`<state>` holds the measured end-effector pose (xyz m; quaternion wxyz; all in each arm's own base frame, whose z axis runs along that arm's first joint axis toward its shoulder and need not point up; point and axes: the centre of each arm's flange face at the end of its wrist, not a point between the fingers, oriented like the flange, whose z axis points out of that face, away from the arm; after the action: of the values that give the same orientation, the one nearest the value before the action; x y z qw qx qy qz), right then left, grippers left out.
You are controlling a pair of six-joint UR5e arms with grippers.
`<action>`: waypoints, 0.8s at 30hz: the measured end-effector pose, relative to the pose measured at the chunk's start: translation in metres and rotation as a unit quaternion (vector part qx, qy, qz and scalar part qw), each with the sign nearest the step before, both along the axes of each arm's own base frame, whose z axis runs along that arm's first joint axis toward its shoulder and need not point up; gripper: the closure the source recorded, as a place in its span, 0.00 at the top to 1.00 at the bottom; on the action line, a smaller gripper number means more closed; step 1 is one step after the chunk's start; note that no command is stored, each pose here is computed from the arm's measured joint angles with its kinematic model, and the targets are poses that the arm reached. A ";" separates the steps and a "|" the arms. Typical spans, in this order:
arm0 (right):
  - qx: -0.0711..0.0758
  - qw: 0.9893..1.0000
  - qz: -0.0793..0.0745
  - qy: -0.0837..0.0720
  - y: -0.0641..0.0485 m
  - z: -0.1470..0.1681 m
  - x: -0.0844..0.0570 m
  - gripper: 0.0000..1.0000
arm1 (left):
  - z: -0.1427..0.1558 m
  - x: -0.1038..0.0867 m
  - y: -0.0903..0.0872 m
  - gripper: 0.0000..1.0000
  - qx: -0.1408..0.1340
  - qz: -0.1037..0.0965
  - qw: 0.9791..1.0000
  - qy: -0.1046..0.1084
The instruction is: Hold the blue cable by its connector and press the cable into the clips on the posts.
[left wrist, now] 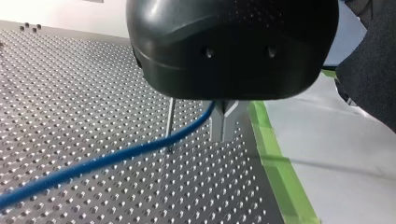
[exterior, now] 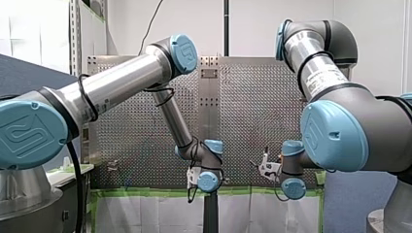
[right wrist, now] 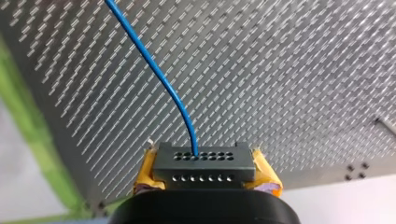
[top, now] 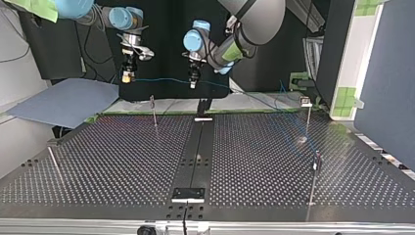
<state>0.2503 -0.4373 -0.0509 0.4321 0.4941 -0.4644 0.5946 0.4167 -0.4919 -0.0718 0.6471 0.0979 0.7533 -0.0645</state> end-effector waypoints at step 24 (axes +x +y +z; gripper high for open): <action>-0.050 0.998 0.024 0.003 -0.054 -0.025 -0.010 0.00 | -0.006 0.015 -0.044 0.00 -0.030 0.000 0.999 -0.016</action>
<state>0.2402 -0.4917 -0.0758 0.4429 0.4853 -0.4207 0.6257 0.4316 -0.5363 -0.0779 0.6615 0.0787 0.7409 -0.0856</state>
